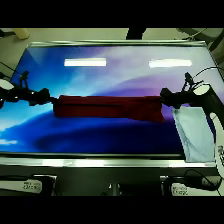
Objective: Fold the shirts.
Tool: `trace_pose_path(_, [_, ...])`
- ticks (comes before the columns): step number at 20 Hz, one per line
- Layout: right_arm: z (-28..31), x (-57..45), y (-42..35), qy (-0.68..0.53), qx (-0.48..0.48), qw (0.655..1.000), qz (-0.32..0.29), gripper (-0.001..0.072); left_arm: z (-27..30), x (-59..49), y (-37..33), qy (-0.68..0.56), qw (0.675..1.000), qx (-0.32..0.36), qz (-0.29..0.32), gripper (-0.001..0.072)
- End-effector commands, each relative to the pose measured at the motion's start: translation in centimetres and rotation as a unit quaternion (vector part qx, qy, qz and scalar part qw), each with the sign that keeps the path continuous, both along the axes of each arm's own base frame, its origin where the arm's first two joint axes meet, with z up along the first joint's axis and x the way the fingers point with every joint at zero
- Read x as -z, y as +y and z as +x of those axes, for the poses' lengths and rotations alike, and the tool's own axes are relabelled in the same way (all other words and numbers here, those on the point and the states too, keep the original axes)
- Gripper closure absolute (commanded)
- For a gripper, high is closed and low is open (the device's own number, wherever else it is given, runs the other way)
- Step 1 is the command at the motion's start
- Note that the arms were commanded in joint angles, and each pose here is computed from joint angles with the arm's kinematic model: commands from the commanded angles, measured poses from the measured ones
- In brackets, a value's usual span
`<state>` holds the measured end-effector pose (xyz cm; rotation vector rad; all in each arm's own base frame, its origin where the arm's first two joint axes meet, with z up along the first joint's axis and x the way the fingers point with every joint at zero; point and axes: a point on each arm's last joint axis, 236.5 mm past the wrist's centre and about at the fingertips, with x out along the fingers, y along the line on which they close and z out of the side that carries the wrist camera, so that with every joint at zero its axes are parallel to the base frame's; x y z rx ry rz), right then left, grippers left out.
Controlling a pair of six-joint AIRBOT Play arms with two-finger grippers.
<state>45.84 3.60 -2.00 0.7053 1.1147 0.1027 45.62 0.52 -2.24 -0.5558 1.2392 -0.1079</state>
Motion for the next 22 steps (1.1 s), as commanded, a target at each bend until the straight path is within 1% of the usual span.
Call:
trace_pose_path(1, [2.2, 4.4, 0.2, 0.035, 0.024, 0.999, 0.033, 0.0692, 3.8, 3.4, -1.1, 0.027, 0.998, -0.019, -0.047, 0.0675])
trace_pose_path(2, [1.9, 5.3, 0.3, 0.046, 0.023, 0.998, 0.035, 0.062, 3.9, 4.4, -1.4, 0.04, 0.998, -0.025, -0.051, 0.0597])
trace_pose_path(3, [1.8, 5.6, 0.3, 0.047, 0.016, 0.998, 0.032, 0.0387, 4.0, 5.0, -1.8, 0.047, 0.997, -0.027, -0.06, 0.0294])
trace_pose_path(4, [1.7, 5.3, 0.2, 0.039, -0.002, 0.999, 0.026, 0.0085, 4.1, 5.0, -1.9, 0.046, 0.997, -0.024, -0.063, -0.0013])
trace_pose_path(5, [1.2, 4.4, 0.1, 0.03, -0.036, 0.999, 0.015, 0.0001, 4.2, 4.5, -1.6, 0.033, 0.998, -0.01, -0.057, -0.0013])
trace_pose_path(7, [-0.8, 4.2, -1.8, 0.049, -0.072, 0.996, -0.022, -0.0006, 4.3, 2.7, -1.2, 0.018, 0.998, 0.006, -0.053, -0.0013])
trace_pose_path(9, [-3.2, 5.5, -2.1, 0.099, -0.095, 0.99, -0.028, -0.0007, 4.0, 0.9, -1.3, 0.004, 0.999, 0.025, -0.048, -0.0013])
trace_pose_path(11, [-4.6, 6.7, -0.6, 0.133, -0.119, 0.984, -0.011, -0.0007, 3.7, -1.0, -1.7, -0.008, 0.998, 0.034, -0.045, -0.0013])
trace_pose_path(14, [-4.9, 8.7, 2.2, 0.154, -0.134, 0.979, 0.016, -0.0007, 2.9, -3.9, -3.0, -0.025, 0.997, 0.054, -0.042, -0.0013])
trace_pose_path(16, [-4.6, 9.5, 5.2, 0.157, -0.14, 0.977, 0.044, -0.0006, 2.3, -5.7, -4.5, -0.036, 0.996, 0.073, -0.04, -0.0013])
trace_pose_path(18, [-3.4, 9.5, 7.6, 0.139, -0.13, 0.979, 0.067, 0.0012, 1.8, -6.9, -6.2, -0.044, 0.994, 0.094, -0.039, -0.0012])
trace_pose_path(19, [-2.7, 9.0, 8.6, 0.126, -0.123, 0.981, 0.078, 0.0129, 1.5, -7.2, -7.1, -0.044, 0.993, 0.104, -0.039, -0.0008])
trace_pose_path(20, [-2.1, 8.1, 9.2, 0.116, -0.114, 0.982, 0.096, 0.0424, 1.3, -7.2, -8.2, -0.044, 0.991, 0.116, -0.04, -0.0006])
trace_pose_path(21, [-1.5, 7.0, 9.6, 0.106, -0.106, 0.982, 0.114, 0.0683, 1.2, -7.1, -9.4, -0.043, 0.99, 0.128, -0.04, 0.0005])
trace_pose_path(22, [-1.0, 5.1, 9.9, 0.092, -0.107, 0.981, 0.131, 0.0693, 1.1, -6.8, -10.9, -0.043, 0.988, 0.141, -0.041, 0.0123])
